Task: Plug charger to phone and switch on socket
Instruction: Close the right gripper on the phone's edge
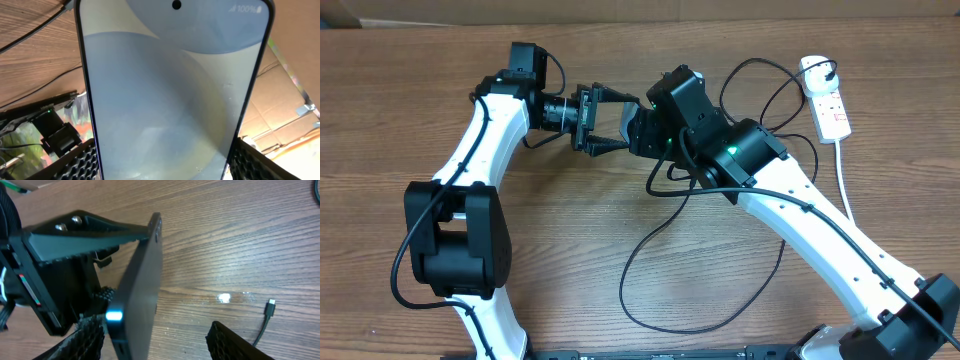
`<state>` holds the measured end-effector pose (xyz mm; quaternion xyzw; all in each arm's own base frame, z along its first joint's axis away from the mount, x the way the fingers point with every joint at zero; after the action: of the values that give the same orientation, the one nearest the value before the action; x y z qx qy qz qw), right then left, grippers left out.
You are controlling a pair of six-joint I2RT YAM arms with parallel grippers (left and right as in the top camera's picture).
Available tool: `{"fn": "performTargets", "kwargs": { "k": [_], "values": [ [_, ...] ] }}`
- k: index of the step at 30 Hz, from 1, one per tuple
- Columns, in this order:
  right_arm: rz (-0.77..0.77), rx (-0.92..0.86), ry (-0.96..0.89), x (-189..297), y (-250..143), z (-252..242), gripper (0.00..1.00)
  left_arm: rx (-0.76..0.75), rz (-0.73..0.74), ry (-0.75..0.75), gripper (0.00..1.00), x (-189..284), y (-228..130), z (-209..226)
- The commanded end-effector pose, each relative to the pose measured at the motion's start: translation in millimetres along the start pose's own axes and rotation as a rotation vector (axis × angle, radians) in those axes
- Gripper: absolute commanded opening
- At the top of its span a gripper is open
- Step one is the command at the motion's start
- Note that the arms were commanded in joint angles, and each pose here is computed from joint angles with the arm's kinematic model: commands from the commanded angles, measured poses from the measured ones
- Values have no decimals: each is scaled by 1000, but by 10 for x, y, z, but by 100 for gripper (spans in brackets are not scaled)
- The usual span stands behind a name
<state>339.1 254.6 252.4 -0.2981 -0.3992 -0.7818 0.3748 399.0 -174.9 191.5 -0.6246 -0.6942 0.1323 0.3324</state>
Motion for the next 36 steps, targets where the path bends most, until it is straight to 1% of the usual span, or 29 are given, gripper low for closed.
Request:
{"fn": "performTargets", "kwargs": {
  "k": [1, 4, 7, 9, 13, 19, 21, 23, 36],
  "values": [
    [-35, -6, 3, 8, 61, 70, 66, -18, 8, -2, 71, -15, -142, -90],
    [-32, 10, -15, -45, 50, 43, 66, -20, -33, 28, 70, -31, -89, -52],
    [-20, 14, -31, -106, 26, 19, 62, -22, -49, 47, 70, -64, -75, -30],
    [-12, 16, -45, -152, 9, -5, 57, -17, -51, 53, 70, -83, -79, -25],
    [5, 19, -74, -265, -29, -53, 56, -19, -50, 57, 70, -102, -86, -21],
    [5, 19, -75, -285, -30, -52, 45, -20, -74, 73, 70, -100, -52, 0],
    [6, 19, -76, -285, -32, -55, 38, -23, -74, 73, 70, -101, -52, 0],
    [6, 19, -76, -285, -32, -55, 34, -23, -74, 73, 70, -101, -52, 0],
    [16, 18, -68, -286, -45, -44, 27, -29, -99, 89, 71, -101, -19, 21]
  ]
}}
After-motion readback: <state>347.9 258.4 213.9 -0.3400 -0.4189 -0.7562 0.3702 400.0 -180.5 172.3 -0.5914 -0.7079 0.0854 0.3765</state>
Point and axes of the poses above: each gripper's point midway between its finger pads, its own x axis back along the fingers, its own z axis along the line the jaws close on, y = z × x, the point moved 3 cm from there along x, back along the fingers, and after that the axes turned 12 degrees about -x, right-handed, at the moved point
